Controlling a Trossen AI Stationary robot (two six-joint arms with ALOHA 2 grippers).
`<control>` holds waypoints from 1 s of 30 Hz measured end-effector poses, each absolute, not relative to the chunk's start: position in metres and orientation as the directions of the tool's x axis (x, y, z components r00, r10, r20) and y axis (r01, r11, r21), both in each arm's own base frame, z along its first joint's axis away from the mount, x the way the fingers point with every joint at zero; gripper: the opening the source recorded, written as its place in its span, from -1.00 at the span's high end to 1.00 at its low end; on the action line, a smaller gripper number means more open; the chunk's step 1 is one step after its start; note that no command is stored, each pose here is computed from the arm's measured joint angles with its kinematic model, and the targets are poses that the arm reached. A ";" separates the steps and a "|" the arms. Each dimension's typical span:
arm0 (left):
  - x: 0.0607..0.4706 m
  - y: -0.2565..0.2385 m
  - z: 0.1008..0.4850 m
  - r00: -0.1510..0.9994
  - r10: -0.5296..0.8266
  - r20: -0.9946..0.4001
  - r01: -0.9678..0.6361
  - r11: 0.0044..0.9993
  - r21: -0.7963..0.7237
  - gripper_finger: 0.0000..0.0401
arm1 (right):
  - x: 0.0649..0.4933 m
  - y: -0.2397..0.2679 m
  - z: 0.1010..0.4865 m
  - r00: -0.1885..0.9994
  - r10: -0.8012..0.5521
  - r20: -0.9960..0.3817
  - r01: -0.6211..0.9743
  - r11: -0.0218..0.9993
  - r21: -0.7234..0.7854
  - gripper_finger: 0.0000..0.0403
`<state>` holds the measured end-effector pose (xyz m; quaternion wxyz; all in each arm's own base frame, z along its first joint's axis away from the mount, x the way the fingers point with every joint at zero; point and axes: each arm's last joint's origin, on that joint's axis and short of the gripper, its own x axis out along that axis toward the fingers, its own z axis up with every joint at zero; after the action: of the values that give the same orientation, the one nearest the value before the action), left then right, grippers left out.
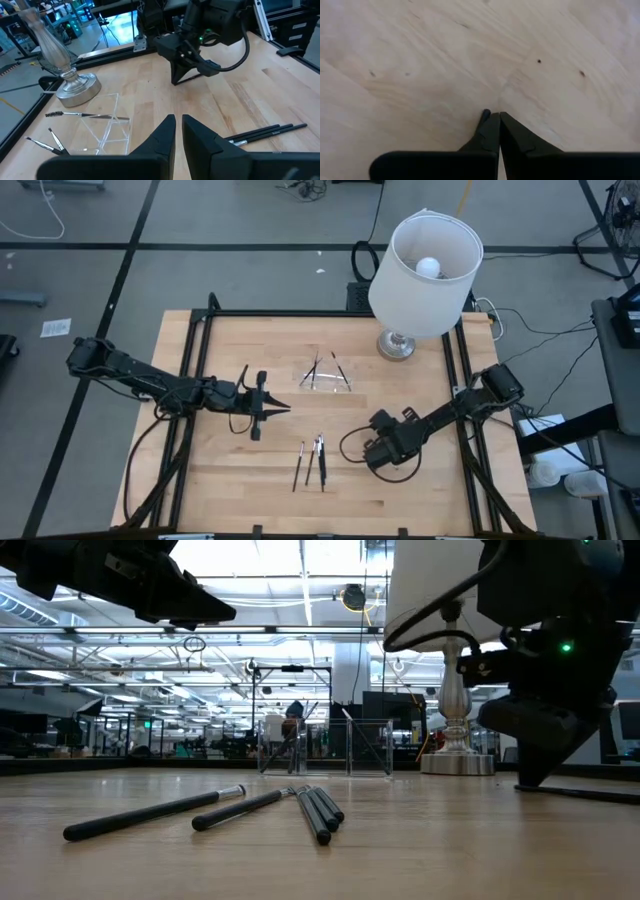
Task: Put items in baskets/containers
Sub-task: Put the black liner brush transparent organizer
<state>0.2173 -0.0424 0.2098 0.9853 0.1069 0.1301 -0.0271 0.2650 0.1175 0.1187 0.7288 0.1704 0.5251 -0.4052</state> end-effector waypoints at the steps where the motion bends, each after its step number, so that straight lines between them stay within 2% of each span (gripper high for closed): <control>1: 0.217 -0.042 0.210 0.965 -0.026 -0.263 0.081 0.976 0.204 0.79 | 0.266 0.118 0.119 0.127 -0.408 -0.904 0.766 0.619 -0.171 1.00; 6: 0.217 -0.042 0.210 0.964 -0.025 -0.263 0.081 0.976 0.204 0.79 | 0.273 0.122 0.122 0.171 -0.379 -0.910 0.765 0.633 -0.120 1.00; 22: 0.217 -0.042 0.210 0.964 -0.026 -0.265 0.082 0.976 0.203 0.79 | 0.282 0.163 0.126 0.413 -0.213 -0.886 0.664 0.736 0.132 1.00; 25: 0.217 -0.042 0.209 0.964 -0.026 -0.266 0.082 0.976 0.203 0.79 | 0.280 0.174 0.126 0.440 -0.176 -0.880 0.642 0.747 0.172 1.00; 30: 0.217 -0.042 0.209 0.962 -0.026 -0.273 0.082 0.977 0.198 0.79 | 0.275 0.185 0.119 0.448 -0.187 -0.874 0.648 0.742 0.173 1.00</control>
<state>0.2170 -0.0423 0.2088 0.9849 0.1045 0.1355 -0.0274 0.2747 0.1850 0.1187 0.8129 0.2514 0.4584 -0.2566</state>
